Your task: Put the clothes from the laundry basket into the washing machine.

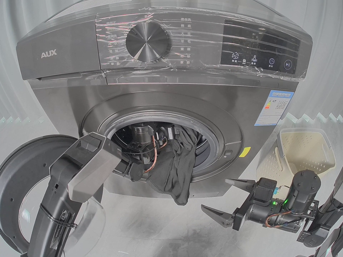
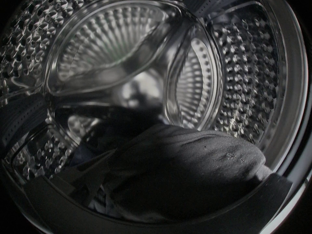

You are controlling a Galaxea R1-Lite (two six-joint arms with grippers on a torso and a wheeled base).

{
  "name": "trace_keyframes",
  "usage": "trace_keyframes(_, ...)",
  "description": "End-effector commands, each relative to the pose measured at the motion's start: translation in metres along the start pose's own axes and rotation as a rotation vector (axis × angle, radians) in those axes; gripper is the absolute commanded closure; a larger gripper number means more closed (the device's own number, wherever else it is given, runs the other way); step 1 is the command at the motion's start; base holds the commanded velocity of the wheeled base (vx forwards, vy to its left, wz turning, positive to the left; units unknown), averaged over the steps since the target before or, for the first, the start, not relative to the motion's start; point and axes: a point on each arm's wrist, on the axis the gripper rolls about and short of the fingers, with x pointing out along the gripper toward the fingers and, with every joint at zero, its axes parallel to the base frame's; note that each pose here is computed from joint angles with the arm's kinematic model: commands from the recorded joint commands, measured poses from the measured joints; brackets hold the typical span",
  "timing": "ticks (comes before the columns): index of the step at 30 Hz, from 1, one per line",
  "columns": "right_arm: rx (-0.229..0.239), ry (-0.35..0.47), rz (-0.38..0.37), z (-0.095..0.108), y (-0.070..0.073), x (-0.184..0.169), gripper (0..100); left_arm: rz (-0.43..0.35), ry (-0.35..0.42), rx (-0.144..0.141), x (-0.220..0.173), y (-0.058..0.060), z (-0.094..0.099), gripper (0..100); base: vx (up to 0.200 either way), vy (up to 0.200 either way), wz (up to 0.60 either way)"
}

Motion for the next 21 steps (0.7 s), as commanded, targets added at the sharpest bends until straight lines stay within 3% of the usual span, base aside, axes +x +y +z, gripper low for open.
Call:
trace_keyframes(1, 0.000, -0.001, 0.001, 0.000, 0.000, 0.001, 0, -0.064, 0.086, 0.002, -0.042, -0.021, 0.034, 0, 0.000, 0.000, 0.00)
trace_keyframes(3, 0.000, 0.000, 0.001, 0.000, 0.000, 0.000, 0, -0.070, 0.098, 0.005, -0.045, -0.023, 0.033, 0, 0.000, 0.000, 0.00)
trace_keyframes(7, 0.000, 0.002, 0.001, 0.000, 0.000, 0.000, 0, -0.076, 0.207, 0.034, -0.059, -0.023, 0.025, 0, 0.000, 0.000, 0.00)
trace_keyframes(11, 0.000, 0.002, 0.001, 0.000, 0.000, 0.000, 0, -0.081, 0.242, 0.049, -0.064, -0.023, 0.019, 0, 0.000, 0.000, 0.00)
trace_keyframes(15, 0.000, 0.000, 0.001, 0.000, 0.000, 0.000, 0, -0.118, 0.312, 0.096, -0.074, -0.021, 0.005, 0, 0.000, 0.000, 0.00)
trace_keyframes(21, 0.000, 0.002, 0.001, 0.000, 0.000, 0.001, 0, -0.178, 0.334, 0.099, -0.078, -0.033, -0.004, 0, 0.000, 0.000, 0.00)
